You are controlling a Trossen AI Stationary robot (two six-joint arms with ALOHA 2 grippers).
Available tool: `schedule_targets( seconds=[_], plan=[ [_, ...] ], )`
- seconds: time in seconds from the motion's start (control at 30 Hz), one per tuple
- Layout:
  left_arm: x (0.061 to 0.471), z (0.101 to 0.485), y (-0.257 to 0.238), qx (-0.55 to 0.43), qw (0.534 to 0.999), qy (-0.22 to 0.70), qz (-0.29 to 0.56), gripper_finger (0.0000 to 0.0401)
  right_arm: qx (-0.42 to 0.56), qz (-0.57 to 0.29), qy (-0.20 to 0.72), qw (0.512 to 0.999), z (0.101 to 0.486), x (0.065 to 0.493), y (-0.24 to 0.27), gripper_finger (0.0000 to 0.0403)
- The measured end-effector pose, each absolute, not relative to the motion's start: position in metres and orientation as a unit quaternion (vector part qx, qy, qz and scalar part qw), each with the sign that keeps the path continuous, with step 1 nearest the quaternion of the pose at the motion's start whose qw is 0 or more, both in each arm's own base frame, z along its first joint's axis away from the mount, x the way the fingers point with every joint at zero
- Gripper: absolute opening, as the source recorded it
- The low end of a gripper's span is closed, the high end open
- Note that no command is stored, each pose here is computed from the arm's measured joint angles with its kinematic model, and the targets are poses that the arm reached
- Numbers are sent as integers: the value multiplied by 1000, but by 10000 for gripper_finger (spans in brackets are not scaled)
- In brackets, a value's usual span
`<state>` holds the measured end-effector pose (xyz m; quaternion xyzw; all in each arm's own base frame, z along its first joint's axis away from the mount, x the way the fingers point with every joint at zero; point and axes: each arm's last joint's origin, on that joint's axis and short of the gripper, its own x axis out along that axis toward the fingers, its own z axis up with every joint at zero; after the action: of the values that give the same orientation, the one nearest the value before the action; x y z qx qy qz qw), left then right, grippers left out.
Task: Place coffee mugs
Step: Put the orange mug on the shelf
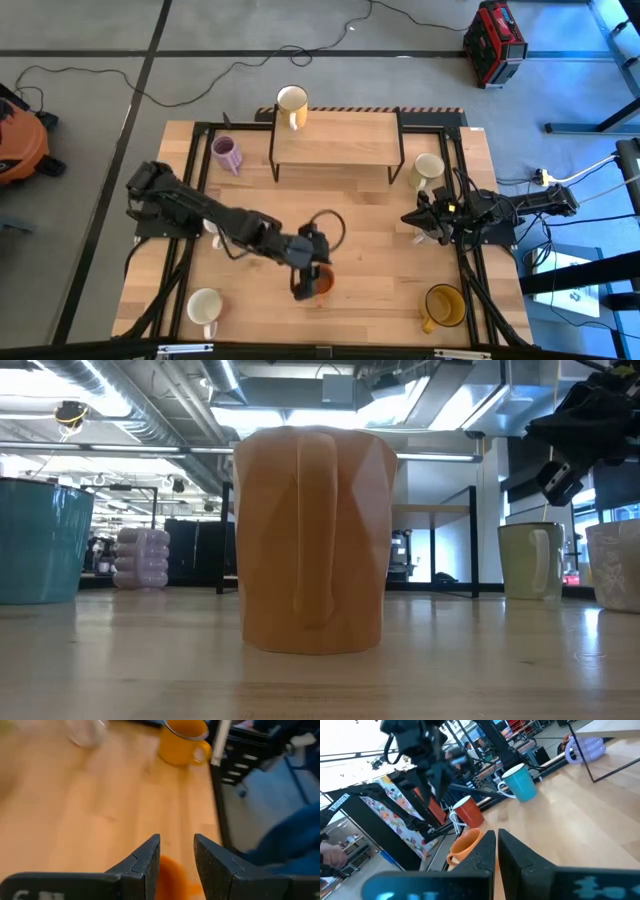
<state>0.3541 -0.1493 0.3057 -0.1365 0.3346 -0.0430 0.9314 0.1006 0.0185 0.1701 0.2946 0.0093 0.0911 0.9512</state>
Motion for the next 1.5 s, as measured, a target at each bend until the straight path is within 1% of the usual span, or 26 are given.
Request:
schedule_targets(
  seconds=[0.2,0.37,0.5,0.67,0.77,0.87,1.1,1.23,1.4,1.5],
  plan=[
    [344,286,-194,-184,908,372,-54,114,294,94,13,951,170,101,19,10],
    [332,281,-224,-213,910,355,-29,114,292,97,16,951,169,100,19,10],
    [331,281,-226,-251,907,337,11,123,292,97,16,951,169,100,19,10],
    [328,279,-230,-251,914,316,51,153,292,101,17,951,169,100,19,10],
    [323,270,-233,-254,917,299,77,166,293,101,17,951,169,100,19,10],
    [314,256,-239,-259,915,295,90,169,294,102,17,950,169,100,19,10],
    [295,220,-250,-259,924,270,83,167,293,109,21,949,169,100,20,10],
    [289,203,-245,-244,924,281,87,167,293,109,22,950,169,100,20,10],
    [286,190,-242,-221,932,281,66,166,293,109,22,950,169,100,20,10],
    [291,185,-245,-215,935,276,52,166,293,109,22,950,169,100,20,10]
  ],
)
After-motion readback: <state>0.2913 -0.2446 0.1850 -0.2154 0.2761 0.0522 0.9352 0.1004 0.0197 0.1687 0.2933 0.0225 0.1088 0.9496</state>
